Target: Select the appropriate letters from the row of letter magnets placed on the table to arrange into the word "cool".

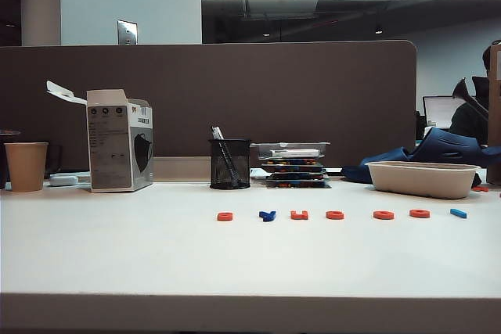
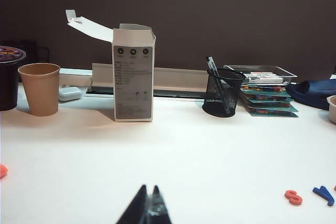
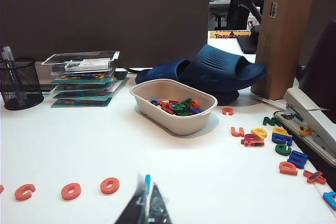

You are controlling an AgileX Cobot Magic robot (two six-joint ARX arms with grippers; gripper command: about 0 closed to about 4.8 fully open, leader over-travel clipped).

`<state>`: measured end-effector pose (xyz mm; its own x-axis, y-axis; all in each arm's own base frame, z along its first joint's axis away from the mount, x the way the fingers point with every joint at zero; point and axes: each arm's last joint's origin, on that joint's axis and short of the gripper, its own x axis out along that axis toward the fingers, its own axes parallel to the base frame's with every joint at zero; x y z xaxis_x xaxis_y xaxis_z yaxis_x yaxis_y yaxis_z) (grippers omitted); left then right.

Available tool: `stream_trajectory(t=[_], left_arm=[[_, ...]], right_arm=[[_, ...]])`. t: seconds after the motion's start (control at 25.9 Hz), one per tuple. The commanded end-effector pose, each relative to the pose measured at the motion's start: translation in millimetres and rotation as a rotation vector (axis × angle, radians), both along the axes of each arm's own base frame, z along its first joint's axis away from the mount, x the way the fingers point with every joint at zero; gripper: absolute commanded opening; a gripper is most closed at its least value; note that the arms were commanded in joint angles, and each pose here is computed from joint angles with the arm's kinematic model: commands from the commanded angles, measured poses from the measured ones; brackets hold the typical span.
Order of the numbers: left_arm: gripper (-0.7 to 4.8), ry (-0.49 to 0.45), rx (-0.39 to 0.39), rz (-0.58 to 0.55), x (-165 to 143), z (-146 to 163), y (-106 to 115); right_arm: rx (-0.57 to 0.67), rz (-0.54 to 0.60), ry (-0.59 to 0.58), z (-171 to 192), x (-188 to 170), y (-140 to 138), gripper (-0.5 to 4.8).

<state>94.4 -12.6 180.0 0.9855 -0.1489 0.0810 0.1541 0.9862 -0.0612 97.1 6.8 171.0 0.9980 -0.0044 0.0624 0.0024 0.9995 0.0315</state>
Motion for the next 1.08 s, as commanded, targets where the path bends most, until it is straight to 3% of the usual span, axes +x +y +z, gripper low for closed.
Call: stream_trajectory(t=[0.04, 0.89, 1.08], left_arm=[[-0.05, -0.016, 0.002, 0.004, -0.3, 2.1, 0.3], [-0.05, -0.029, 0.0, 0.005, -0.6, 4.2, 0.3], [-0.05, -0.077, -0.01, 0.002, -8.6, 30.9, 1.3]], right_arm=[[0.0, -0.006, -0.019, 0.6, -0.3, -0.2, 0.09], [0.0, -0.007, -0.02, 0.6, -0.3, -0.3, 0.09], [0.0, -0.007, -0.02, 0.6, -0.3, -0.2, 0.09]])
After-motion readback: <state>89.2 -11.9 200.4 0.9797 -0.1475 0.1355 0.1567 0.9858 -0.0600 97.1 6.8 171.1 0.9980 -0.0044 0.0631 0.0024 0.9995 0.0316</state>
